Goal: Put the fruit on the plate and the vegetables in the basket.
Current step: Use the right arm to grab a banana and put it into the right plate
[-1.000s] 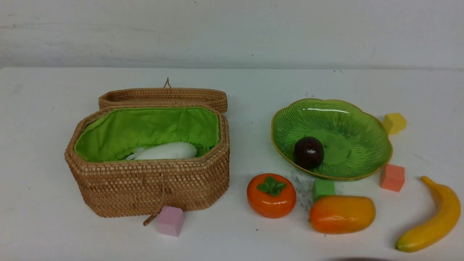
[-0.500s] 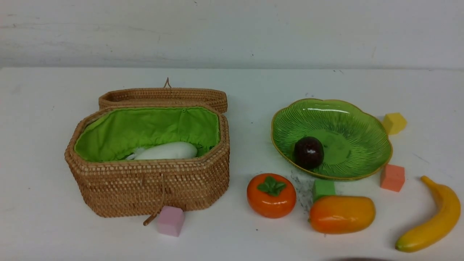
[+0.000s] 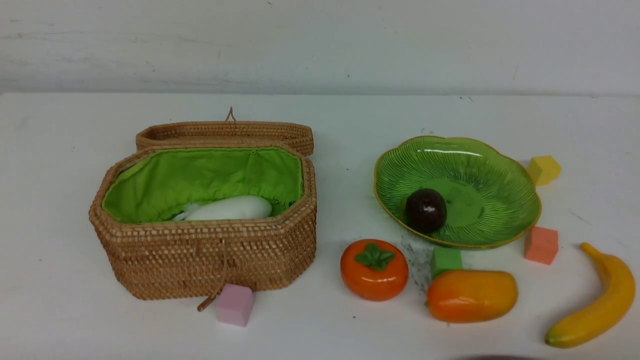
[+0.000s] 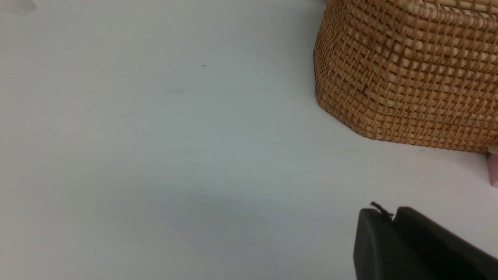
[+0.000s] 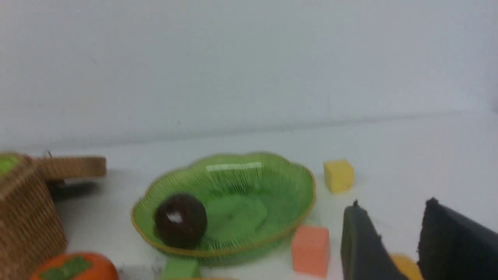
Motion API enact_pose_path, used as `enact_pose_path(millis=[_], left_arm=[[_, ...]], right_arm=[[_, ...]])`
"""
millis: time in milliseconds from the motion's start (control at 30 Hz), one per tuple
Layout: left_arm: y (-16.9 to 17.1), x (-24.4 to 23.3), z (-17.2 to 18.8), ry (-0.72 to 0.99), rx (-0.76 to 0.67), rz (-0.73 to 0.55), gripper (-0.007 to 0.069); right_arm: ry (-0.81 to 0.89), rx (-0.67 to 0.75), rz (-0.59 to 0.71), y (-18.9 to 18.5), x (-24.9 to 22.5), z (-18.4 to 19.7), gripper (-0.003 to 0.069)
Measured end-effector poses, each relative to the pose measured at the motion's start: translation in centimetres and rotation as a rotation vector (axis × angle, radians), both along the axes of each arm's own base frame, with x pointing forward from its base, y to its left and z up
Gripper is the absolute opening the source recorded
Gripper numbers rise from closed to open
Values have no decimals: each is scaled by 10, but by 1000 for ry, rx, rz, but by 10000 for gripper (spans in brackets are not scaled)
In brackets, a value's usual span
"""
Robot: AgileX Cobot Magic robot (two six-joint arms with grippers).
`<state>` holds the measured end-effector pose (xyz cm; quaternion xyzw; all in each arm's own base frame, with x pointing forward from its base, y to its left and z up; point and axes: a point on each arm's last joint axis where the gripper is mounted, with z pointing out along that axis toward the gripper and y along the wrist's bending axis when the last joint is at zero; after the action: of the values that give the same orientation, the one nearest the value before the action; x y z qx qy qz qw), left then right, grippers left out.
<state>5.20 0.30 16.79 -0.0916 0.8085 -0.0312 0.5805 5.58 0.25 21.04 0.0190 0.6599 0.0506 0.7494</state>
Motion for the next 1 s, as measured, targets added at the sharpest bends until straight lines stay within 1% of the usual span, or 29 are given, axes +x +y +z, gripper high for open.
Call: enact_pose_path(millis=[133, 200, 233, 267, 300, 333, 400, 500, 600, 633, 700, 733, 767, 800, 900, 1000], left_arm=[[2, 0, 0, 3, 55, 4, 57], [3, 0, 0, 5, 78, 5, 58], [3, 0, 0, 6, 93, 5, 58], [4, 0, 0, 8, 107, 6, 60], [4, 0, 0, 8, 108, 6, 60], [4, 0, 0, 8, 112, 7, 61], [4, 0, 0, 9, 117, 7, 64], [4, 0, 0, 9, 119, 7, 69], [4, 0, 0, 9, 119, 7, 72], [4, 0, 0, 9, 119, 7, 72], [4, 0, 0, 9, 119, 7, 72], [4, 0, 0, 9, 119, 7, 72], [4, 0, 0, 9, 119, 7, 72], [4, 0, 0, 9, 119, 7, 72], [4, 0, 0, 9, 119, 7, 74], [4, 0, 0, 9, 119, 7, 76]], right_arm=[[-203, 27, 40, 3, -4, 18, 245], [-244, 73, 56, 3, -6, 22, 245], [-255, 120, 67, 3, -7, 24, 245], [-260, 195, 82, 2, -8, 30, 245], [-256, 207, 83, 2, -8, 30, 245], [-252, 259, 91, 2, -9, 35, 245], [-232, 351, 98, 0, -13, 58, 245], [-161, 385, 76, -1, -16, 85, 245], [-6, 385, 20, -3, -10, 113, 245], [5, 386, 16, -3, -10, 115, 245], [181, 368, -46, -5, 4, 125, 245], [276, 359, -78, -6, 12, 124, 245], [334, 352, -97, -7, 19, 122, 245], [423, 338, -127, -8, 26, 117, 245], [620, 275, -181, -10, 42, 101, 245], [766, 214, -201, -10, 57, 87, 245]])
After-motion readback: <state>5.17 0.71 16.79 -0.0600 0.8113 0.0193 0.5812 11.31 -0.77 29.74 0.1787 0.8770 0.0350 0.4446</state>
